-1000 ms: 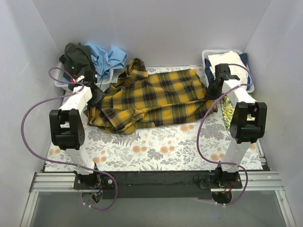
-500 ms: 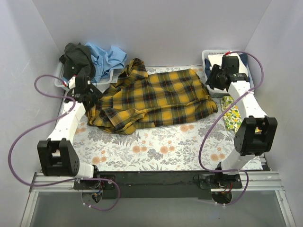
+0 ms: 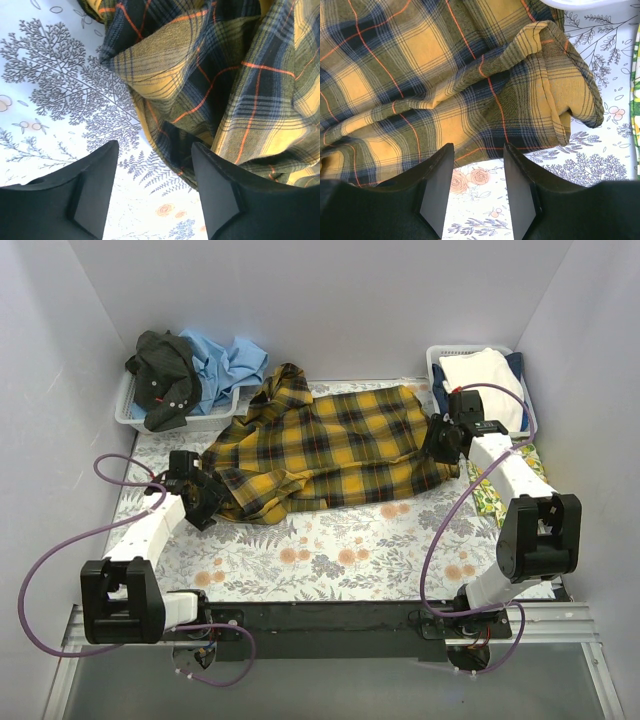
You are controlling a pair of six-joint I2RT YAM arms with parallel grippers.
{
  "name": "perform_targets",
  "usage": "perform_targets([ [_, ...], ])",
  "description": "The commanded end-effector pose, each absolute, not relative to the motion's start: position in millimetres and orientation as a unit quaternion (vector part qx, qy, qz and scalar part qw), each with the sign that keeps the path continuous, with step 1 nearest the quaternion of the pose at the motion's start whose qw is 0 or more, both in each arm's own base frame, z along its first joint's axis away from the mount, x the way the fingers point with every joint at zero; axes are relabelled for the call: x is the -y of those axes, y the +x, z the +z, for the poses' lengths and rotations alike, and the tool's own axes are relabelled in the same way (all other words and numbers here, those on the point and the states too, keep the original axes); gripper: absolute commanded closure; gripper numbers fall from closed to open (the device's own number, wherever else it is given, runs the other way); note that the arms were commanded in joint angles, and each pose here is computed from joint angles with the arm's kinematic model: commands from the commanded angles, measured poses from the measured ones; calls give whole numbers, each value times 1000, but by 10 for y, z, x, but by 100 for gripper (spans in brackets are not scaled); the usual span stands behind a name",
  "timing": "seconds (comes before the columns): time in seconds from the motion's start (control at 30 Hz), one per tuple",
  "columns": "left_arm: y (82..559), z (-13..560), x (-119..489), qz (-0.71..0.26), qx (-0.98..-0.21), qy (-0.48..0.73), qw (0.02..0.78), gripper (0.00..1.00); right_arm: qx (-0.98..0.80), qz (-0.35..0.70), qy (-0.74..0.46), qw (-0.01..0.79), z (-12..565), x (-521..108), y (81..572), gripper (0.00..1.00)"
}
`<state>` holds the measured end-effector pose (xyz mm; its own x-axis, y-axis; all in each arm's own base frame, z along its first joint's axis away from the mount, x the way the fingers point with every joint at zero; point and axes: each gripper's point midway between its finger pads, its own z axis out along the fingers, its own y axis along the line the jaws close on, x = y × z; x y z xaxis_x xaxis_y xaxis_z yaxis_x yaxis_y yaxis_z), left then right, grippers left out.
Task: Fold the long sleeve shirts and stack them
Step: Fold the shirt
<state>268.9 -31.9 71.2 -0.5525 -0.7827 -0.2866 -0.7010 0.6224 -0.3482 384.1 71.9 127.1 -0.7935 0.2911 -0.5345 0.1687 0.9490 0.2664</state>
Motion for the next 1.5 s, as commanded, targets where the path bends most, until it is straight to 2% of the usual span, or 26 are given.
perform_targets([
  [0.0,2724,660,361,-110,-869,-437,204,41,-928,118,122,333,1495,-756,3919,48],
  [0.23,2708,433,364,-99,-872,-445,180,49,-928,118,122,331,1484,-762,3960,49],
  [0.27,2695,418,362,-98,-874,-442,179,53,-929,116,122,330,1480,-756,3959,49],
  [0.57,2720,204,232,-58,-873,-448,181,57,-930,117,120,327,1457,-770,4011,49],
  [0.67,2832,161,212,-52,-876,-443,181,64,-929,118,120,330,1488,-778,4020,49],
  [0.77,2945,218,181,-49,-879,-431,196,84,-928,118,120,332,1517,-774,4016,49],
  [0.83,2970,274,163,-47,-882,-420,206,100,-927,120,120,334,1539,-779,4013,50],
  [1.03,2847,766,282,-97,-883,-391,240,100,-926,120,120,337,1574,-767,3985,50],
  [1.23,2450,1279,380,-137,-868,-375,296,100,-926,120,118,337,1572,-765,3931,51],
  [1.47,2083,1347,254,-112,-852,-410,305,100,-924,122,113,344,1631,-788,3927,51],
])
